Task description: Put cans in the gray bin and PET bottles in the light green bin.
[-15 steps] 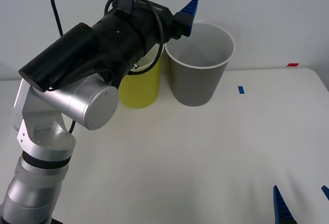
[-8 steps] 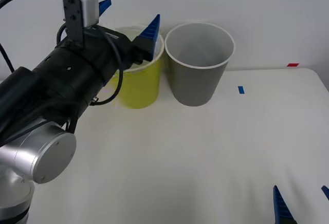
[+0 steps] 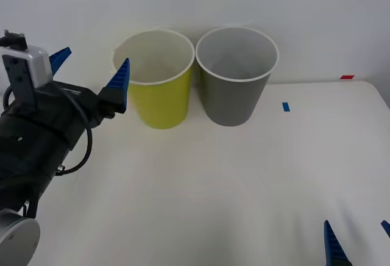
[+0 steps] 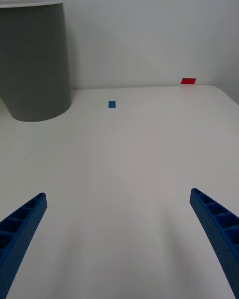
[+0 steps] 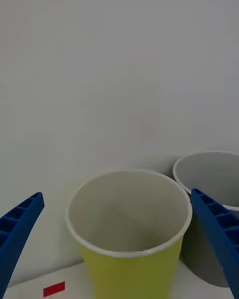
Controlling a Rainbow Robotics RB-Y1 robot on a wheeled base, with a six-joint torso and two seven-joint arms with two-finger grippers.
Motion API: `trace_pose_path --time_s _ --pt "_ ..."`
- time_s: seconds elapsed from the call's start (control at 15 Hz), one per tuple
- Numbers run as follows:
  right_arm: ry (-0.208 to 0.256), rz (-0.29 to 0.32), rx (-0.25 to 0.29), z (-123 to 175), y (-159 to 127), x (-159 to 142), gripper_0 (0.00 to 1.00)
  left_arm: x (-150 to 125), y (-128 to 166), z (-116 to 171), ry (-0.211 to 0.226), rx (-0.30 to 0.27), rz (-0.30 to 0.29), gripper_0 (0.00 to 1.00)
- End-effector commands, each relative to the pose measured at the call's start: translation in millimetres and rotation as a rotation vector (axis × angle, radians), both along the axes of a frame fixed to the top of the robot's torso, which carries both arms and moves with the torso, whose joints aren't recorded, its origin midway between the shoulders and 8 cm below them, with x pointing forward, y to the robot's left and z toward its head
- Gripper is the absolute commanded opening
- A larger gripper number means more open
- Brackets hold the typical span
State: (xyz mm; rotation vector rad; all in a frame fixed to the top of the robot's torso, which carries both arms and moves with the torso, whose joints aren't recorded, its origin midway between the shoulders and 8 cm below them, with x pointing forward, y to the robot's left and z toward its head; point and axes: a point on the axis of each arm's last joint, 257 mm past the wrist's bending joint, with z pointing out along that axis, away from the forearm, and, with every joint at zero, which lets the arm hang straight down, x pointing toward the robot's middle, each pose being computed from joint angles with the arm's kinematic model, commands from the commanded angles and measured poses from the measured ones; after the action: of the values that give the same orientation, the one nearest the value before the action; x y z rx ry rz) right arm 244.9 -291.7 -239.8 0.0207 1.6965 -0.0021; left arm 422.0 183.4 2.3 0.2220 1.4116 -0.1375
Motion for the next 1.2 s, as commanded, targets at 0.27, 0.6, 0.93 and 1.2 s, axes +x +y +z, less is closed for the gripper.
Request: trace_pose_path --time_s 0.27,0.6,0.93,1.2 --pt "0.0 0.0 0.0 0.0 0.0 0.0 1.0 -6.8 66.1 -27.9 0.068 0.001 0.148 1.0" --pt "0.0 0.0 0.0 0.0 0.0 0.0 1.0 -32.8 101.9 -38.7 0.016 0.006 0.234 1.0" --pt "0.0 0.0 0.0 0.0 0.0 0.0 1.0 -78.0 114.7 -82.5 -0.006 -0.001 0.228 1.0" --pt "0.0 0.0 0.0 0.0 0.0 0.0 1.0 -108.7 108.9 -116.2 -0.003 -0.045 0.2 1.0"
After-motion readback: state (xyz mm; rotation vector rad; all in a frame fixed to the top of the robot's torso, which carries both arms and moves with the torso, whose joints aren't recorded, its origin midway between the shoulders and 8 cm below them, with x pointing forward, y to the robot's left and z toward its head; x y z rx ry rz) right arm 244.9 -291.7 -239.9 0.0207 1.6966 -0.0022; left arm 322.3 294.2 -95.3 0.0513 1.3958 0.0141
